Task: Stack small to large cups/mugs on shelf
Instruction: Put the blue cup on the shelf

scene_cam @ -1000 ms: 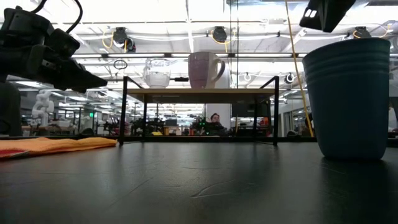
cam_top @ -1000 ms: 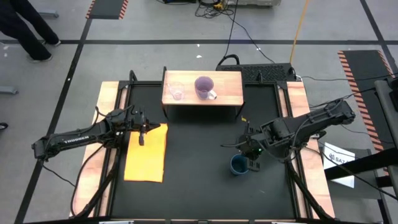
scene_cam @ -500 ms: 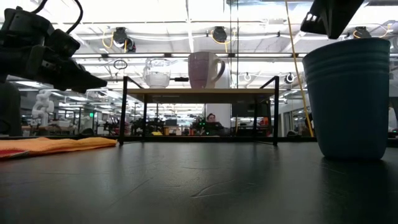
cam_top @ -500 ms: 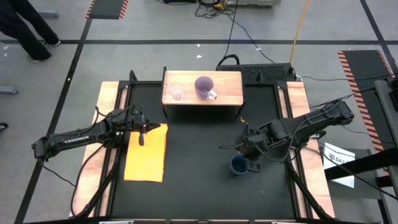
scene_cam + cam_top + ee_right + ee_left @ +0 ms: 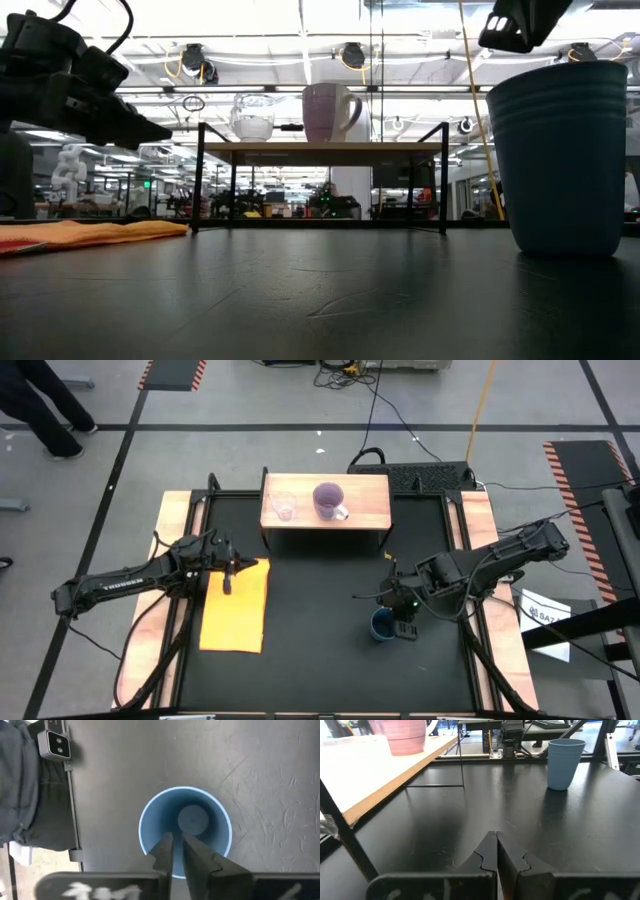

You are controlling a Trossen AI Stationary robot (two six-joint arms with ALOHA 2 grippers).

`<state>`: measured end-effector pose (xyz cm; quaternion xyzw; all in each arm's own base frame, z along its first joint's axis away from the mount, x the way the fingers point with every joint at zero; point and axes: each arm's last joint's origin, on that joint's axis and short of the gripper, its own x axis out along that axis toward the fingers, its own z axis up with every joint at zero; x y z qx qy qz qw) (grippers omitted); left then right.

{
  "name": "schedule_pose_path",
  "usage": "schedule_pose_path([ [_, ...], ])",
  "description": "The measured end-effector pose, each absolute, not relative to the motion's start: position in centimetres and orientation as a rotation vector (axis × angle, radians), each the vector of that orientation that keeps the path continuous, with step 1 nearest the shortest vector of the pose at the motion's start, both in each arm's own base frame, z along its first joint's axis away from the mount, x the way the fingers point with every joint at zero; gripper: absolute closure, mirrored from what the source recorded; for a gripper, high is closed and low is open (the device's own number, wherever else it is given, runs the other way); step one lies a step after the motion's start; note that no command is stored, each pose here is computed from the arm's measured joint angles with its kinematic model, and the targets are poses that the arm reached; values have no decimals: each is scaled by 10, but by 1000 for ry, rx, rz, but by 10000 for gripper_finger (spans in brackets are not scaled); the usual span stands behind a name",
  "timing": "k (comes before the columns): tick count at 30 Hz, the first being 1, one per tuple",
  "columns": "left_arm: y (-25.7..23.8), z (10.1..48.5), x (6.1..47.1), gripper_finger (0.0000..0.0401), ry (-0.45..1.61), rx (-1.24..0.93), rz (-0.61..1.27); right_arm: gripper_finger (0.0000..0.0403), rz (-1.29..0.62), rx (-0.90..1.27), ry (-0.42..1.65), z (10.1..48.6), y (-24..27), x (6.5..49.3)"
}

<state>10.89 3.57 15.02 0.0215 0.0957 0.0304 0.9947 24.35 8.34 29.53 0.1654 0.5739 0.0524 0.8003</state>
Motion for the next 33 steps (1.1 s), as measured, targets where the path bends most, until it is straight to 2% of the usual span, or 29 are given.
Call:
schedule_pose_path([
  [7,35,150,109,400,195,40,46,299,80,350,1217,295,83,244],
  [12,35,150,109,400,196,44,45,270,70,344,1214,295,82,244],
  [33,35,150,109,400,197,44,43,264,-40,286,1311,281,81,246],
])
